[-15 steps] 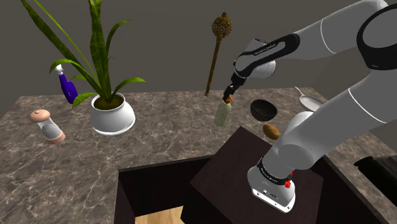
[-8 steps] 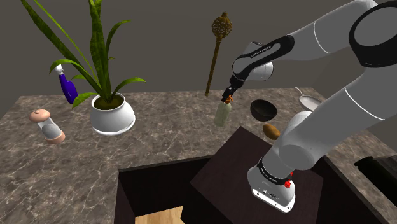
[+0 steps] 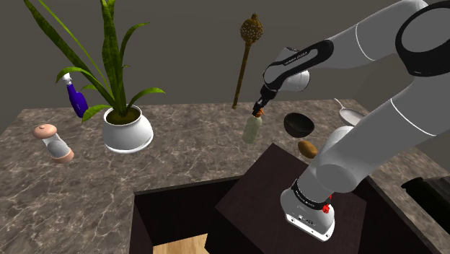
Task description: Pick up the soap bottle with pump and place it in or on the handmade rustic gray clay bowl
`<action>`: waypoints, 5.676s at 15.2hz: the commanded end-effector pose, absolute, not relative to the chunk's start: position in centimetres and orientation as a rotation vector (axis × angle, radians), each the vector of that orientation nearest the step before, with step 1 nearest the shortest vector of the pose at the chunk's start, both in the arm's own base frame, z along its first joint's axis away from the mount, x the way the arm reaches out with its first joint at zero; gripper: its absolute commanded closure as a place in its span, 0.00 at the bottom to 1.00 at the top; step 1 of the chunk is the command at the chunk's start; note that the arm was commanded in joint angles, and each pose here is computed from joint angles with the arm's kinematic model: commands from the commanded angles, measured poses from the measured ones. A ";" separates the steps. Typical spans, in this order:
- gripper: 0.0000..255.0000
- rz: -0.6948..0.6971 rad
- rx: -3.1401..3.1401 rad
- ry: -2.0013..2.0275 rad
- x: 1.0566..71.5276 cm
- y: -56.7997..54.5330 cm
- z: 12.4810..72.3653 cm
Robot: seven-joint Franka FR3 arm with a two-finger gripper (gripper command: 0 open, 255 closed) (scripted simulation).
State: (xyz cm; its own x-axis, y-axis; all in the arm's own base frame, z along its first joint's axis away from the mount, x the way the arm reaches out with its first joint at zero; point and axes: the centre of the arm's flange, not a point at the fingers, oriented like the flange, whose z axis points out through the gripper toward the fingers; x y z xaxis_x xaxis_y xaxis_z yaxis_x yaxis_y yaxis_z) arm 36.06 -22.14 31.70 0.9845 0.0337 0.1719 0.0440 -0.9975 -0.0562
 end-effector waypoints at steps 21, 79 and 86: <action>1.00 -0.263 -3.070 -0.060 36.0 -22.1 40.1; 1.00 -0.263 -3.070 -0.060 18.5 -50.4 50.0; 1.00 -0.263 -3.070 -0.060 18.5 -50.4 46.3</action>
